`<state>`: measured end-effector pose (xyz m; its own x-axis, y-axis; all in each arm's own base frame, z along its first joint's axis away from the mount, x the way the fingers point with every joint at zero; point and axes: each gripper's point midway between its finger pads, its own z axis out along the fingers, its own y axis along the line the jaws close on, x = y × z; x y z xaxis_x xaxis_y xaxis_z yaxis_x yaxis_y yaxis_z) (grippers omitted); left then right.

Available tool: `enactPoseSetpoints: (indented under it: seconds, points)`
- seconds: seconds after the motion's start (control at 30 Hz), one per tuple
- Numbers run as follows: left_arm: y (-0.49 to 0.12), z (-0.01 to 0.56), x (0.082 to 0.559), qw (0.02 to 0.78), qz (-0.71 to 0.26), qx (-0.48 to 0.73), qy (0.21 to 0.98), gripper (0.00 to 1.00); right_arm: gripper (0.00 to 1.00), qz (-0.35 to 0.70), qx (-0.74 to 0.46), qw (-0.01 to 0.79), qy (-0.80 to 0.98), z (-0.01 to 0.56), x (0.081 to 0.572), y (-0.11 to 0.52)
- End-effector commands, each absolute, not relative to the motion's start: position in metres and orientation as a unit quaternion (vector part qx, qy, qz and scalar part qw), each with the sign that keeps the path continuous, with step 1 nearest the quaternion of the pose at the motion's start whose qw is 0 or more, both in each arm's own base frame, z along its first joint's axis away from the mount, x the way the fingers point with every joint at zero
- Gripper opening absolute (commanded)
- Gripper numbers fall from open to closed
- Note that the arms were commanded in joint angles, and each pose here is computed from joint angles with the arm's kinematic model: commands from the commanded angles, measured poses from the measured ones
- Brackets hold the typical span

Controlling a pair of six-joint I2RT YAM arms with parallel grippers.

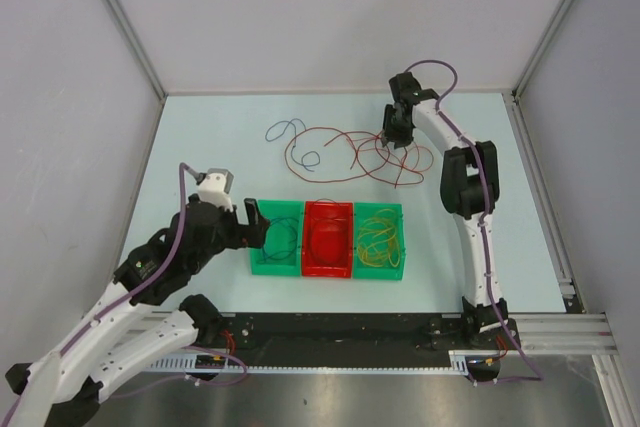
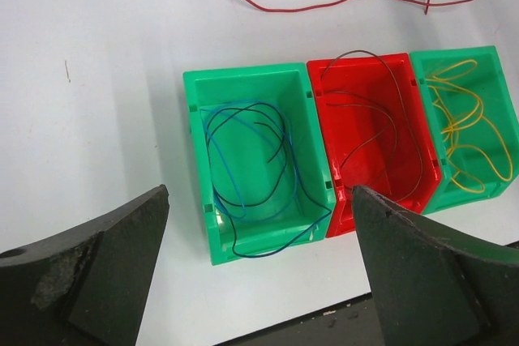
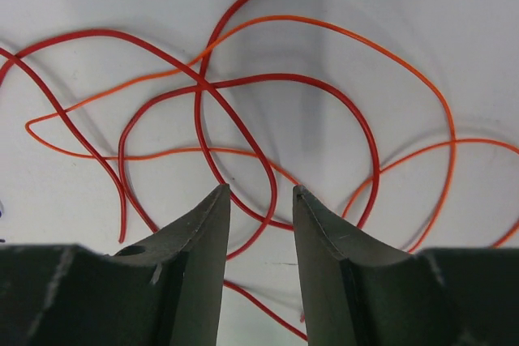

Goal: Untangle the cables
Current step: Pick up the cable from the cable.

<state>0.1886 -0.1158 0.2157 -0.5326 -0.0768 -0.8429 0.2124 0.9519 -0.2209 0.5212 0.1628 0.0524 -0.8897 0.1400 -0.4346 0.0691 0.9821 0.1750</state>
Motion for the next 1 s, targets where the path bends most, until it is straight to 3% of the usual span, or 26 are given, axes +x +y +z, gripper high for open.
enactPoseSetpoints:
  seconds: [0.0, 0.47, 0.63, 0.8, 0.97]
  points:
    - [-0.116, 0.219, 0.194, 0.489, -0.155, 0.029, 0.858, 1.0, 0.41, 0.098, 0.046, 0.258, 0.96, 0.063, 0.544, 0.171]
    - [-0.111, 0.219, 0.199, 0.491, -0.155, 0.019, 0.857, 1.0, 0.4, 0.082, 0.046, 0.243, 0.965, 0.033, 0.551, 0.167]
    - [-0.109, 0.219, 0.201, 0.492, -0.155, 0.015, 0.856, 1.0, 0.29, 0.086, 0.047, 0.234, 0.967, 0.025, 0.549, 0.169]
    - [-0.107, 0.22, 0.202, 0.494, -0.155, 0.012, 0.856, 1.0, 0.03, 0.081, 0.05, 0.232, 0.968, 0.023, 0.548, 0.168]
    - [-0.106, 0.221, 0.204, 0.496, -0.155, 0.008, 0.854, 0.99, 0.0, 0.086, 0.048, 0.24, 0.966, 0.03, 0.551, 0.169]
